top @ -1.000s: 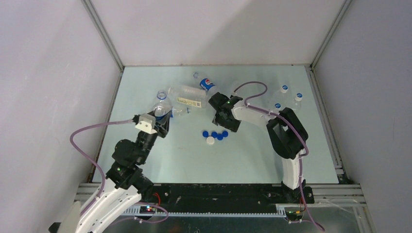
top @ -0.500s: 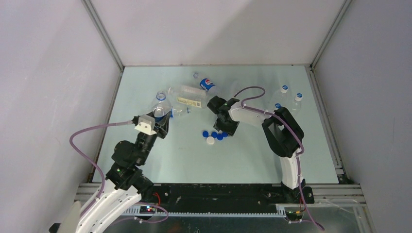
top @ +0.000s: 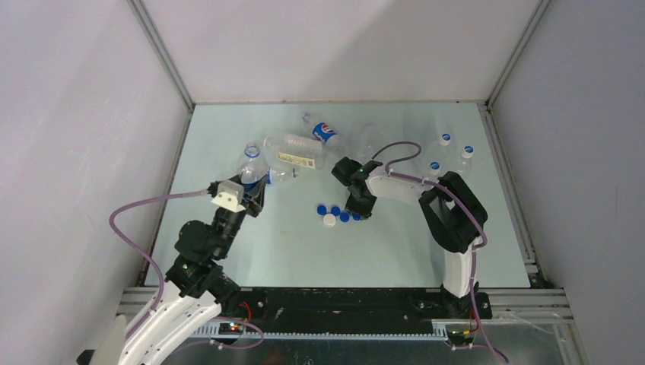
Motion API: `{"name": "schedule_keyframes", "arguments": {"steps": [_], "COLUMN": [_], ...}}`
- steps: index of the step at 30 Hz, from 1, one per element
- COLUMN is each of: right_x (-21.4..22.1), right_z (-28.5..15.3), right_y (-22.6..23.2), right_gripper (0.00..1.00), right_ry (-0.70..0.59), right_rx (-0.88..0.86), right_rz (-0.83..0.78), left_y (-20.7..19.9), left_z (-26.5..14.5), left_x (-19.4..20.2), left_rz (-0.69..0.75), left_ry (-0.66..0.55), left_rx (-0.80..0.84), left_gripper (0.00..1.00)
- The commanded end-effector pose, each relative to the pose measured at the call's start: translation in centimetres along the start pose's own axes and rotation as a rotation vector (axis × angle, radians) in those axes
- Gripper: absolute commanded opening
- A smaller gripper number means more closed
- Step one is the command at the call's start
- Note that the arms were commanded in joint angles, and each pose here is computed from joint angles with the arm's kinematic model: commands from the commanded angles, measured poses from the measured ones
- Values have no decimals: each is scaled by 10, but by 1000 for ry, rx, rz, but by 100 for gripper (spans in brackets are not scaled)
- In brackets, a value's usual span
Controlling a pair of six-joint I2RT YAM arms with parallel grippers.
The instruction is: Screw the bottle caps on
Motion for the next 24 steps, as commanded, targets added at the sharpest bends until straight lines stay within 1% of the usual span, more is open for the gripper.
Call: {"name": "schedule_keyframes", "arguments": {"steps": [1,2,5,8,10,13,16,17,18,19,20,22,24], "right_x": [3,5,16,29,41,57,69,71,73,75,75,74,74], "right_z": [-12,-17,-20,-29,-27,-26,-23,-23,-24,-25,-25,-26,-25], "right_y": [-18,-20,-38,-49,-63,-72,-81,-83,-84,-85,-85,-85,-85], "right_gripper": [14,13,10,10,10,14,17,22,30,33,38,43,44], "right_ry": [13,13,31,14,19,62,106,116,128,130,131,136,143], "right_rx": [-10,-22,-19,-44,-47,-104,-125,-125,-131,-135,-139,-149,-156], "right_rz": [-83,-100,-216,-322,-387,-502,-601,-618,-646,-661,-686,-713,-724], "left_y": [5,6,6,6,5,3,0,0,0,0,-1,-2,-3], "left_z": [-1,-1,-1,-1,0,0,-1,0,0,0,0,-1,-2], "left_x": [-5,-4,-3,-4,-3,-4,-3,-3,-3,-3,-3,-4,-5], "left_rz": [22,23,30,30,32,29,29,32,32,34,34,35,36], "left_ry": [-27,-25,-21,-26,-22,-22,-25,-24,-22,-21,-22,-27,-31], "left_rx": [-29,-32,-36,-32,-27,-10,3,7,8,10,12,23,30], "left_gripper": [49,49,49,49,49,49,50,50,50,50,50,51,51]}}
Point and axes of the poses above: each gripper's point midway between its finger pads, its own z axis out along the fingers, its own y axis along the line the jaws close on, x = y × z, the point moved 4 cm from there along -z, back along the fingers, and after that the axes turned 5 degrees about z, right-handed, at the moved point
